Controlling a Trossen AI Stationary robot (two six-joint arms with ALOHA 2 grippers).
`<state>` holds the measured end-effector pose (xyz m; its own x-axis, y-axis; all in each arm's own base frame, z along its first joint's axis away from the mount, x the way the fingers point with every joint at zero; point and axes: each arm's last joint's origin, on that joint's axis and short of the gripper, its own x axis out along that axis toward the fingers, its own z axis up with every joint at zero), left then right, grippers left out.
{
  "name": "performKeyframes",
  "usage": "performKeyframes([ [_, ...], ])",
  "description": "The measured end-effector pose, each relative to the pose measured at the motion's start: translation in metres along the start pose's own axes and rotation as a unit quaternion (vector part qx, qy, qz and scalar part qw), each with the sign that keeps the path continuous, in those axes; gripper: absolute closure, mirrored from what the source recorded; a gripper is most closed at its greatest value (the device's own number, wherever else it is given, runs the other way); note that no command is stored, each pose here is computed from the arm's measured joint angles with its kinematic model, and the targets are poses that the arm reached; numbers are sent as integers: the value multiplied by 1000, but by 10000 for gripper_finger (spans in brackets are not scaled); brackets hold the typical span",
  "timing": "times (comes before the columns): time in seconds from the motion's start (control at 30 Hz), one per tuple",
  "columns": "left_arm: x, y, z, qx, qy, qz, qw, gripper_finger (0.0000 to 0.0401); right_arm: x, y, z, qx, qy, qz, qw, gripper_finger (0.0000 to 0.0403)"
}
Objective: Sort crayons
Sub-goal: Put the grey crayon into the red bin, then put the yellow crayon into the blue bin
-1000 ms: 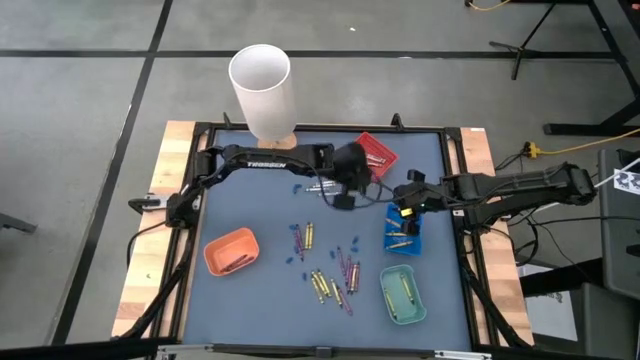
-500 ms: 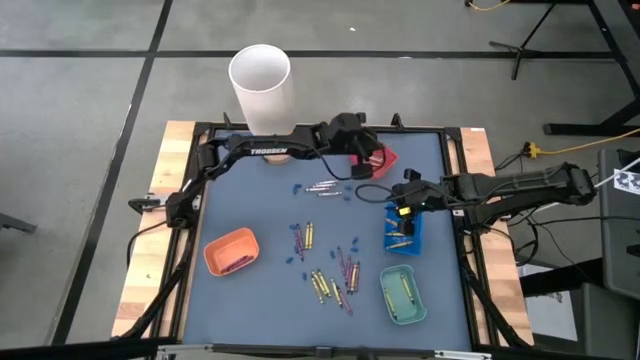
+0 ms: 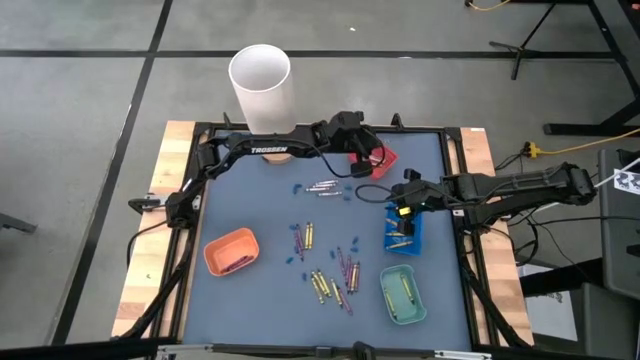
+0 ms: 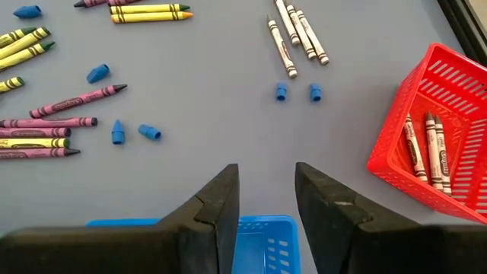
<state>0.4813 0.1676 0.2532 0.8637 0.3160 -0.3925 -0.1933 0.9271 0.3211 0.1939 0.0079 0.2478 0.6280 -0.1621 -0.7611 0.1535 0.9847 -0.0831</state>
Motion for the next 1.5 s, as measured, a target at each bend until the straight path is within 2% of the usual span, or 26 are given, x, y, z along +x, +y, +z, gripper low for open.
performKeyframes([
  [0.17,0,0,0,-4,0,1,1000,310,0,0,0,0,0,0,1000,276],
  [0.33,0,-3,1,-3,-1,-1,1000,282,0,0,0,0,0,0,1000,276],
  [0.67,0,-13,5,5,-5,-11,1000,271,0,0,0,0,0,0,1000,276],
  [0.8,-9,-16,9,-18,13,-21,1000,270,0,0,0,0,0,0,1000,276],
  [0.97,-40,-19,25,-55,56,-61,995,270,0,0,0,0,1,0,1000,276],
  [1.1,-69,-19,36,-76,72,-140,985,270,0,0,0,0,0,0,1000,276],
  [1.23,-97,-20,49,-83,57,-214,972,270,0,0,0,0,0,0,1000,276],
  [1.33,-115,-26,46,-80,57,-219,971,270,0,0,0,1,0,0,1000,276],
  [1.5,-145,-37,18,-92,57,-190,976,270,0,0,0,1,0,0,1000,276],
])
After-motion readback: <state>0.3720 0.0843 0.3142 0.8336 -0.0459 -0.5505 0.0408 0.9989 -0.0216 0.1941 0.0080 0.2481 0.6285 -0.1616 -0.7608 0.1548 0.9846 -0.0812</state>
